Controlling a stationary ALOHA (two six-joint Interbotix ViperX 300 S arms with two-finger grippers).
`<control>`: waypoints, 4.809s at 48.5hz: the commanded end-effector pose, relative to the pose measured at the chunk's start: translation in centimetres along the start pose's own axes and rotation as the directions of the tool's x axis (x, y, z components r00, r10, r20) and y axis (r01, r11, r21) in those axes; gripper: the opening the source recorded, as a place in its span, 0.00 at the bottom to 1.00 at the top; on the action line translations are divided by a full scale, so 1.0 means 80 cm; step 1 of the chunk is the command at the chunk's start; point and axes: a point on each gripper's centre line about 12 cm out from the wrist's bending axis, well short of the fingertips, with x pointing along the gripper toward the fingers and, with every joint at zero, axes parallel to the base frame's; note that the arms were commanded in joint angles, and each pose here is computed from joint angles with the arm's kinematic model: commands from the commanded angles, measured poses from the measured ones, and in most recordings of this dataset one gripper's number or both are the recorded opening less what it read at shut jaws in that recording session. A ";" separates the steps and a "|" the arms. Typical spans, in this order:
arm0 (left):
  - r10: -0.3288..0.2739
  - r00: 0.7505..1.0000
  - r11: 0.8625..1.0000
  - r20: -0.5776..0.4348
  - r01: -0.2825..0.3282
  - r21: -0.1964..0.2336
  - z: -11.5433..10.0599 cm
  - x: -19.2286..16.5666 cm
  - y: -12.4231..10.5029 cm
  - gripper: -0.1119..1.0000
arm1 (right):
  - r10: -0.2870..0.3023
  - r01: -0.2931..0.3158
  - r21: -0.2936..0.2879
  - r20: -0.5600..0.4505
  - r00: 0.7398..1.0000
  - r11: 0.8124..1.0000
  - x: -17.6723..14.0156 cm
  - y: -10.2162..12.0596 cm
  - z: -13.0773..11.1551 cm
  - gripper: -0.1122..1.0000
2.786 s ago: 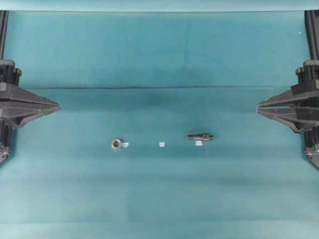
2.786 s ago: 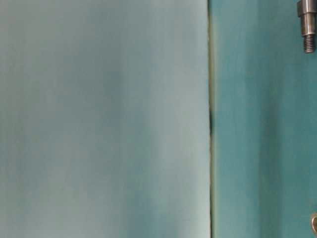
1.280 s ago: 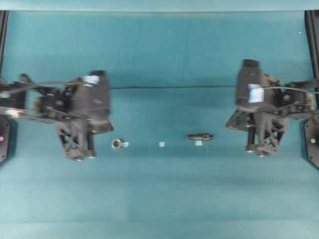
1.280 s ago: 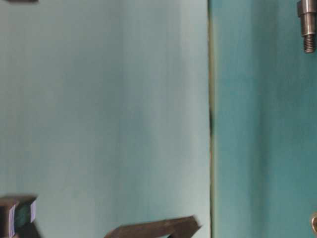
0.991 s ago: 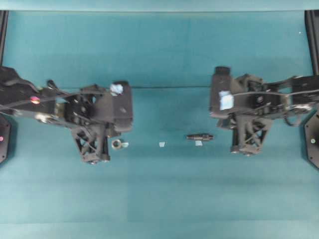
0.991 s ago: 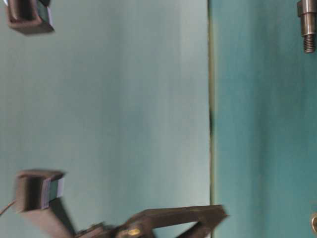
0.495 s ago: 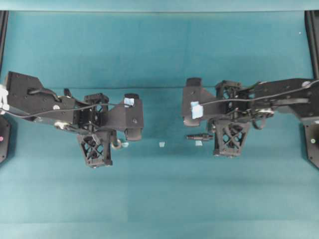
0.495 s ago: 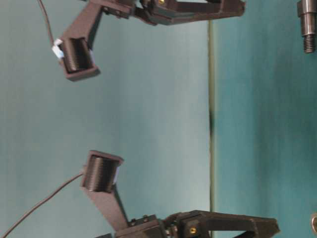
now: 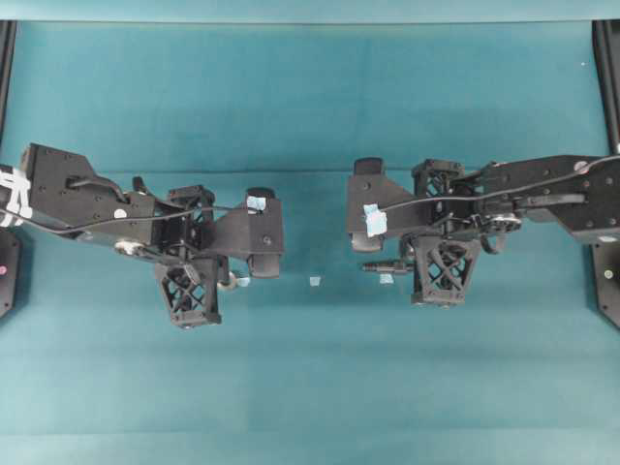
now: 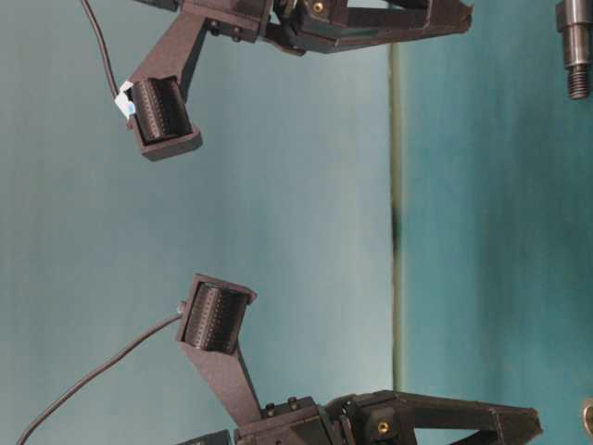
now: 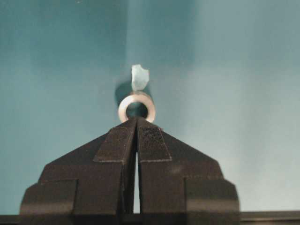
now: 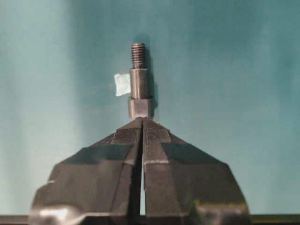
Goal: Insert the washer onto the shaft with both hands.
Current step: 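Open both grippers and center left over washer, right over shaft, then lower and close left gripper on washer, right gripper on shaft hex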
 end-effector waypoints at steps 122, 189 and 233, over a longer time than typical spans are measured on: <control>-0.002 0.998 0.999 0.055 0.000 0.040 -0.011 0.047 0.005 0.91 | -0.022 0.023 -0.052 0.022 1.000 0.998 0.053 0.002 -0.014 0.90; -0.002 0.999 0.999 0.049 0.000 0.040 -0.012 0.050 0.005 0.91 | -0.020 0.021 -0.047 0.017 1.000 0.999 0.077 0.001 -0.026 0.89; -0.003 0.999 0.999 0.044 0.001 0.043 -0.013 0.050 0.003 0.91 | -0.021 0.021 -0.009 0.007 1.000 1.000 0.083 0.001 -0.032 0.89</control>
